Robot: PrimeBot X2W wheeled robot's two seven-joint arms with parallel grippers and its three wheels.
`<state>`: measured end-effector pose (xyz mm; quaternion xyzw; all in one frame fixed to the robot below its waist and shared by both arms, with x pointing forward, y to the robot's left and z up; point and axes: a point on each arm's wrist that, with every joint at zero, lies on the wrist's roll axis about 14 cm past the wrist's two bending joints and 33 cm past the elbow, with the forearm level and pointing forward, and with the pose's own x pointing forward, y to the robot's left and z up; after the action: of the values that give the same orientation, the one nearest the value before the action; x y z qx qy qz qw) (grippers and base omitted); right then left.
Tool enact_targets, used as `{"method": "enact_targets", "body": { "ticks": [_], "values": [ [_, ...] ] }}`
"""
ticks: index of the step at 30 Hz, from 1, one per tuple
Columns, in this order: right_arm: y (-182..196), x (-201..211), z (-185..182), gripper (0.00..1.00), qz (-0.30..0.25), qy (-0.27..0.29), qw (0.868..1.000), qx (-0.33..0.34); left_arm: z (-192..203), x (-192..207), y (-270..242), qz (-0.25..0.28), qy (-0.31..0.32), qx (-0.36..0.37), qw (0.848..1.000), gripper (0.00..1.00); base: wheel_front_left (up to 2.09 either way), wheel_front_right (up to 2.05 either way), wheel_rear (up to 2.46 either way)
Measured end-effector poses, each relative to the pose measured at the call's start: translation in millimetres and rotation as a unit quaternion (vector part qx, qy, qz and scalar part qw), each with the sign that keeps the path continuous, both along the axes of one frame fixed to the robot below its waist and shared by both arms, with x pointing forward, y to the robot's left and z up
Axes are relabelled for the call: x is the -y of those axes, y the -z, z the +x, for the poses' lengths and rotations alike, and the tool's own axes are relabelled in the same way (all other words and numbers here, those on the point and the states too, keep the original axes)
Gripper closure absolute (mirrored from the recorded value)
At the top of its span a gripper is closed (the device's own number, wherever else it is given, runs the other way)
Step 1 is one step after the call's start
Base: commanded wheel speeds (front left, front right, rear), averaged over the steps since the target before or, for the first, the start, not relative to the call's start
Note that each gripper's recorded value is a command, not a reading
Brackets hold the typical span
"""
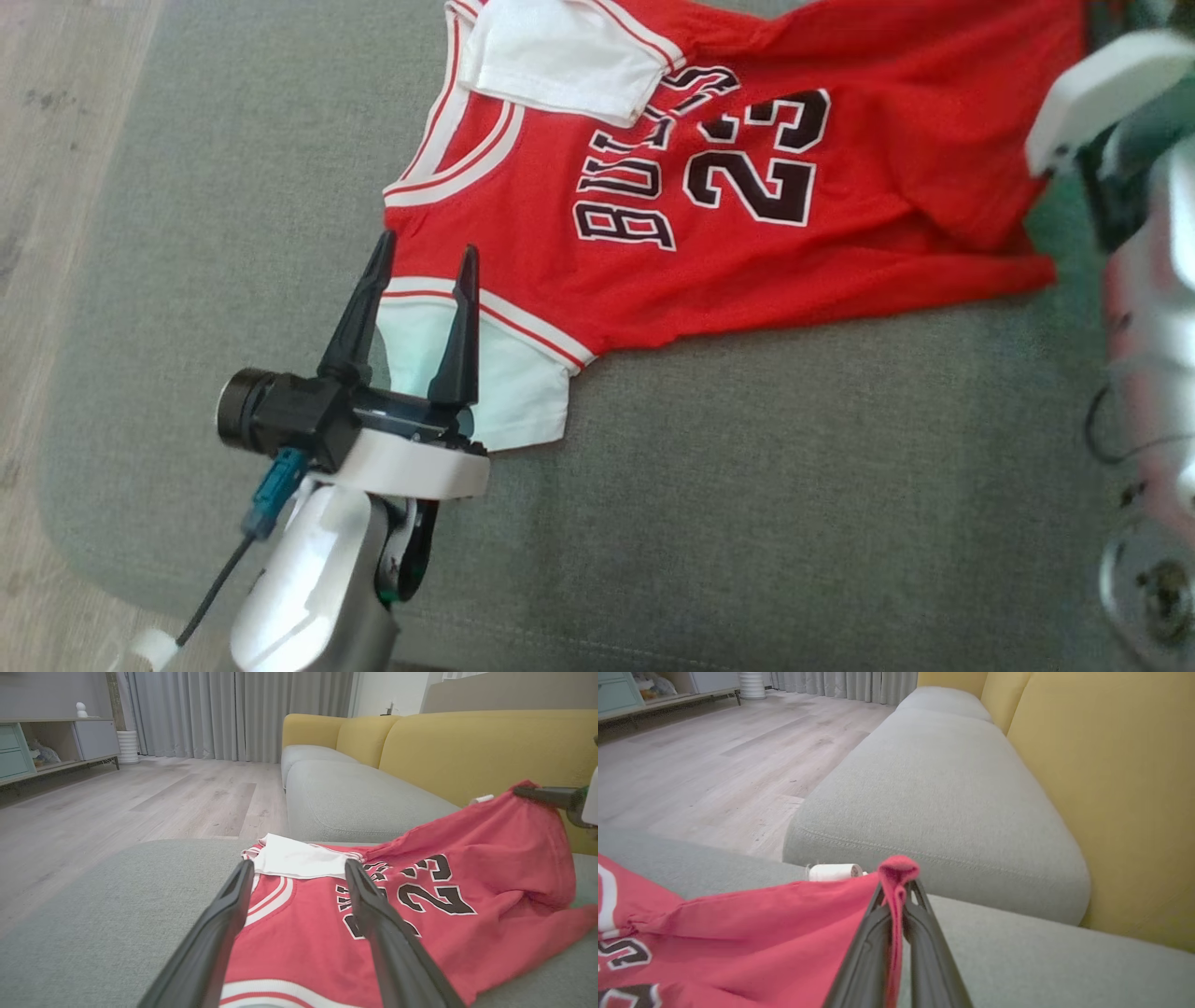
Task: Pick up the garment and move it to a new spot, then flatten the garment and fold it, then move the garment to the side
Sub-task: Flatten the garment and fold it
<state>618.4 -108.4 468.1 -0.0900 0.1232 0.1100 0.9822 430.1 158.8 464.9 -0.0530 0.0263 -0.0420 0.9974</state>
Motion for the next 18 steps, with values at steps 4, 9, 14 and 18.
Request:
{"method": "enact_targets", "body": {
  "ticks": [4,9,14,18],
  "values": [
    [-28,1,26,1.0,-0.036,-0.013,0.999,0.035,0,1,3,-0.008,0.001,-0.003,1.0,0.0,0.0,0.0,0.0],
    [-48,-8,45,0.97,-0.054,-0.029,0.996,0.059,2,-3,-1,-0.006,-0.002,0.002,1.0,0.0,0.0,0.0,0.0],
    [-47,-11,53,0.0,-0.072,-0.044,0.994,0.07,-2,-11,2,-0.006,-0.015,-0.004,1.0,0.0,0.0,0.0,0.0],
    [-54,-13,52,0.0,-0.063,-0.05,0.993,0.09,-2,-18,-3,-0.003,-0.026,0.003,1.0,0.0,0.0,0.0,0.0]
  ]
}}
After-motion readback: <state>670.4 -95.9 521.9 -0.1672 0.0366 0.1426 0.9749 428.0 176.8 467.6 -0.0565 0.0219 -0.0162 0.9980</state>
